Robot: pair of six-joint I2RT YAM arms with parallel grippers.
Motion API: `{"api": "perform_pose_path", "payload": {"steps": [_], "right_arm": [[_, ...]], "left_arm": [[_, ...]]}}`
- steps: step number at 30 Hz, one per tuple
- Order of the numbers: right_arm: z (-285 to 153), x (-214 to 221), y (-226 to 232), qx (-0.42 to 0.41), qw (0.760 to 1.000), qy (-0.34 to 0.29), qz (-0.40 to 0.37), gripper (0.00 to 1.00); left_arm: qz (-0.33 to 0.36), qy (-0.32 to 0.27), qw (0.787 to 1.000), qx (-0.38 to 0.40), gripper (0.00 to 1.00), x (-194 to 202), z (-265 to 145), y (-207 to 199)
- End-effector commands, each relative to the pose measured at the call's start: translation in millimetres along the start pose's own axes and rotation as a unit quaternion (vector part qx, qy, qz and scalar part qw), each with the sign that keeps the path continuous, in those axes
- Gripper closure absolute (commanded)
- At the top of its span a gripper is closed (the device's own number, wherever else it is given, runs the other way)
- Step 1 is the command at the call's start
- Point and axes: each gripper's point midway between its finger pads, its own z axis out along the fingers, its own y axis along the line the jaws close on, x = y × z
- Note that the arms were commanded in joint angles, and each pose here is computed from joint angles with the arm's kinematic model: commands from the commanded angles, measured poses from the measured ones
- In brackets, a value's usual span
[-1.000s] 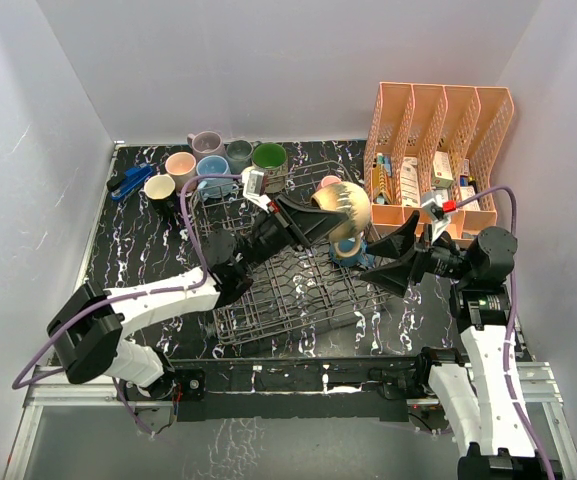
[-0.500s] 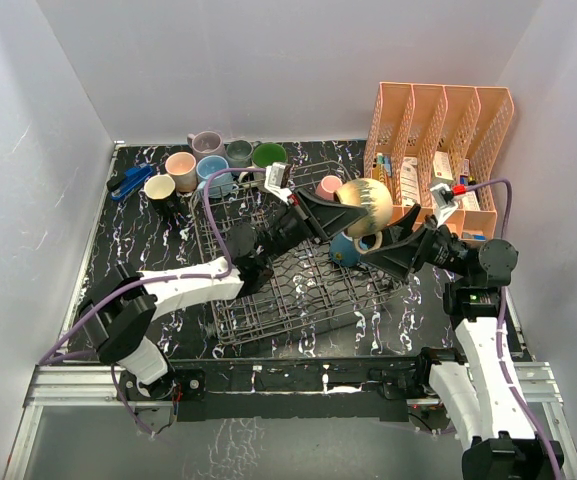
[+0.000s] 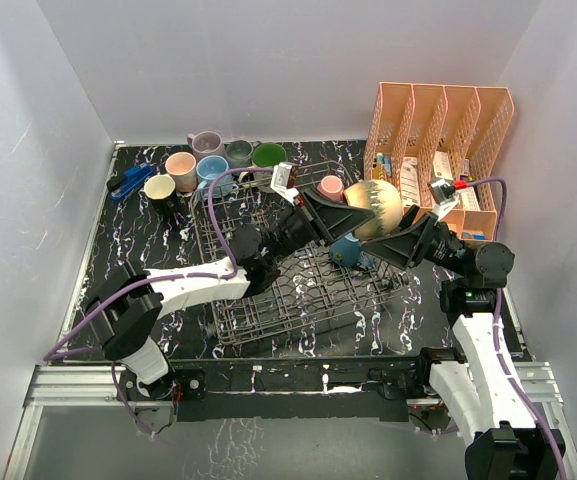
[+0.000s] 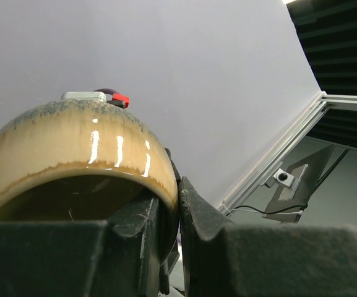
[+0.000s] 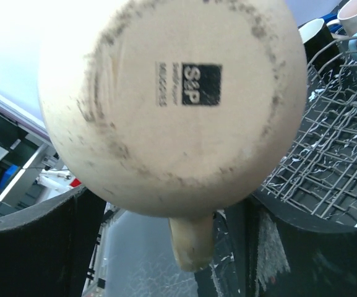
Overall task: Load the cups into the dish rack
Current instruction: Turn the cup upside down in the dish rack.
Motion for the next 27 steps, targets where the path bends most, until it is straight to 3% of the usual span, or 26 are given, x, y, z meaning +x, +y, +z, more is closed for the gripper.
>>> {"api": "perform_pose_path", "payload": {"steps": [1,16,21,27], "right_arm": [[2.4,-7.9,8.5,-0.01,1.0,-0.018,-0.008,0.28],[1.8,-6.0,8.0,-0.011,1.0,-0.02,-0.015,0.83],[1.4,-4.8,7.6,-0.012,1.0,-0.019,-0.017,0.92],[1.4,-5.2,8.0,-0.016,1.0,-0.018,-0.016,0.92]], "left_arm": [[0.027,-0.06,0.988,0.14,1.0,-33.3,6.5,-83.8],[0.034,-0.064,0.99,0.121,1.0,-31.3,-0.2,-74.2],[0.035,-0.063,0.991,0.11,1.0,-30.1,-2.9,-70.3],[0.047,-0.058,0.994,0.078,0.73,-27.4,-10.6,-61.2]]}}
